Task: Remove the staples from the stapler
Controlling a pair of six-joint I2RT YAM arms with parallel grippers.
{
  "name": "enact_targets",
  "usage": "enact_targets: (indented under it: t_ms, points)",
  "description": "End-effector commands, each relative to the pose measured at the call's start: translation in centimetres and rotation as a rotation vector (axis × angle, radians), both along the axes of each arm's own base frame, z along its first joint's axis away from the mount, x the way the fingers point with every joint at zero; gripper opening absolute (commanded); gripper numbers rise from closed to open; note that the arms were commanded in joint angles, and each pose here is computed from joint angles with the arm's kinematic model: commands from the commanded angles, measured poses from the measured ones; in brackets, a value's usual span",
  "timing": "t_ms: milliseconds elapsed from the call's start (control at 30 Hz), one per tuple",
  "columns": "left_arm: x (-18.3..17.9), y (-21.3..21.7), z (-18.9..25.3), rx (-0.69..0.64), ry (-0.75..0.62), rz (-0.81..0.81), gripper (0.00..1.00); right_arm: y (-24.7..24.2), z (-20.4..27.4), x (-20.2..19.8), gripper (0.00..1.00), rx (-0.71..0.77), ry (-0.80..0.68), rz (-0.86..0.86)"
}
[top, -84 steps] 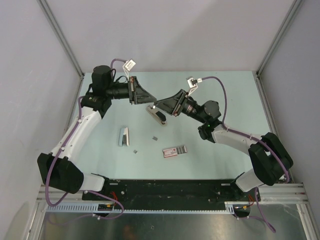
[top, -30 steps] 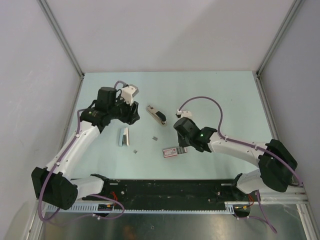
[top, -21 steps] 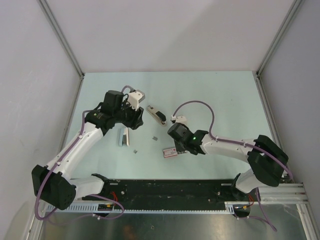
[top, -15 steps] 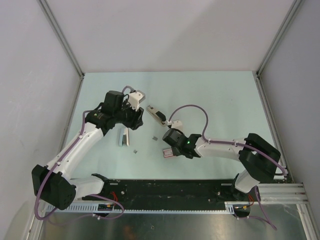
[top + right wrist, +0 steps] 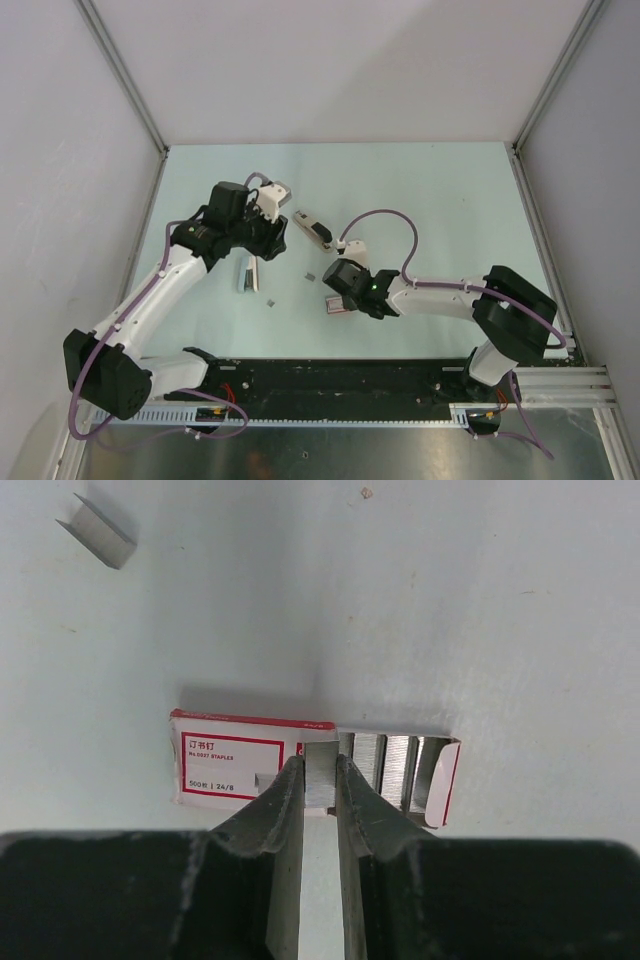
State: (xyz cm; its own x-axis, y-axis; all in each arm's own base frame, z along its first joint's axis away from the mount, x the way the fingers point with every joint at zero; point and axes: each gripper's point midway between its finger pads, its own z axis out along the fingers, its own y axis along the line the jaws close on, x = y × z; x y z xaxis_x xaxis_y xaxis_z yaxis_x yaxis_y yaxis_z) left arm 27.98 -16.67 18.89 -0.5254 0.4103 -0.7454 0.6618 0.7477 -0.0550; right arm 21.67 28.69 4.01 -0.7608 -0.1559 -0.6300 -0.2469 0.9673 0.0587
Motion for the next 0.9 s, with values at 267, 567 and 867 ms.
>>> enact_targets:
  t_ms: [267, 567, 867]
  points:
    - [-0.4, -0.4, 1.0, 0.007, -0.058, -0.054, 0.54, -1.4, 1.3, 0.5, 0.00, 0.000, -0.062, -0.060]
    - [-0.5, -0.5, 1.2, 0.008, -0.063, -0.055, 0.53, -1.4, 1.1, 0.3, 0.00, 0.009, -0.059, -0.057]
    - [-0.6, -0.6, 1.2, 0.008, -0.062, -0.057, 0.53, -1.6, 0.7, 0.4, 0.00, -0.010, -0.062, -0.057]
